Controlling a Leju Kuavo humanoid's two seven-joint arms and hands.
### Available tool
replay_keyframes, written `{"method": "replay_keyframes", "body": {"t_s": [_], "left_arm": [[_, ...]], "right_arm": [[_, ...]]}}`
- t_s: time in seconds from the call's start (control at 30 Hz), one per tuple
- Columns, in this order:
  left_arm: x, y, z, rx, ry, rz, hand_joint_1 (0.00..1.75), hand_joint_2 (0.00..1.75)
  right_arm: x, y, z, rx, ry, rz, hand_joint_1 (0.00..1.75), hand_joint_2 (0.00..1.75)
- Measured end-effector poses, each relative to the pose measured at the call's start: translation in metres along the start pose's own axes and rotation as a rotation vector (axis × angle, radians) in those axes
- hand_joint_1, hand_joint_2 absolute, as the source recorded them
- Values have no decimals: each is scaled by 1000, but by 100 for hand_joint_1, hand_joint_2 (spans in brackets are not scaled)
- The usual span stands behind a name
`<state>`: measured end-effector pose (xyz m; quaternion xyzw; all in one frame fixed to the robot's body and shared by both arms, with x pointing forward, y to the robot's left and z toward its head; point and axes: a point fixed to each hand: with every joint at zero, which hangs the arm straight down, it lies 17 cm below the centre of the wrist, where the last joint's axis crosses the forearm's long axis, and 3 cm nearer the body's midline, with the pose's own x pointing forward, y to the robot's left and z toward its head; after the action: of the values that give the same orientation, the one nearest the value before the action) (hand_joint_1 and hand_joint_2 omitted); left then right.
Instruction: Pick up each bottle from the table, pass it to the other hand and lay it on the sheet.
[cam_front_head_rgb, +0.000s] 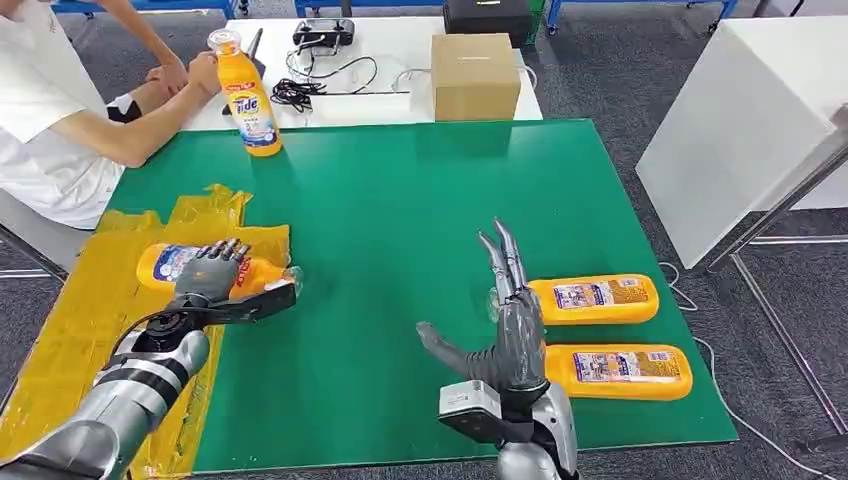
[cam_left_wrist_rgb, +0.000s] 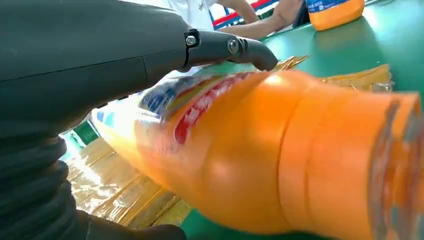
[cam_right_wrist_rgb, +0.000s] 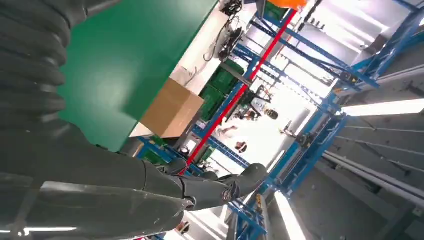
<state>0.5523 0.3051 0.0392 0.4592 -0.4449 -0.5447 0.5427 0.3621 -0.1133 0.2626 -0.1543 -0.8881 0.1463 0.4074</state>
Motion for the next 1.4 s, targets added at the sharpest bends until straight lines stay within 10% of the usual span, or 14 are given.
{"method": "replay_keyframes", "body": {"t_s": [0.4,0.63,0.9,1.4], "left_arm": [[19,10,14,121,-56,176,0,175],[98,59,79,247,-425,837,0,175],[114,131,159,432,-670,1124,0,175],[97,187,207,668,-706,1357,0,175]], "right_arm": [[-9,2,4,10,27,23,0,175],[-23,-9,11,10,40,165,0,175],[-57,-24,20,86,75,362,0,175],[-171,-55,55,523,217,712,0,175]]}}
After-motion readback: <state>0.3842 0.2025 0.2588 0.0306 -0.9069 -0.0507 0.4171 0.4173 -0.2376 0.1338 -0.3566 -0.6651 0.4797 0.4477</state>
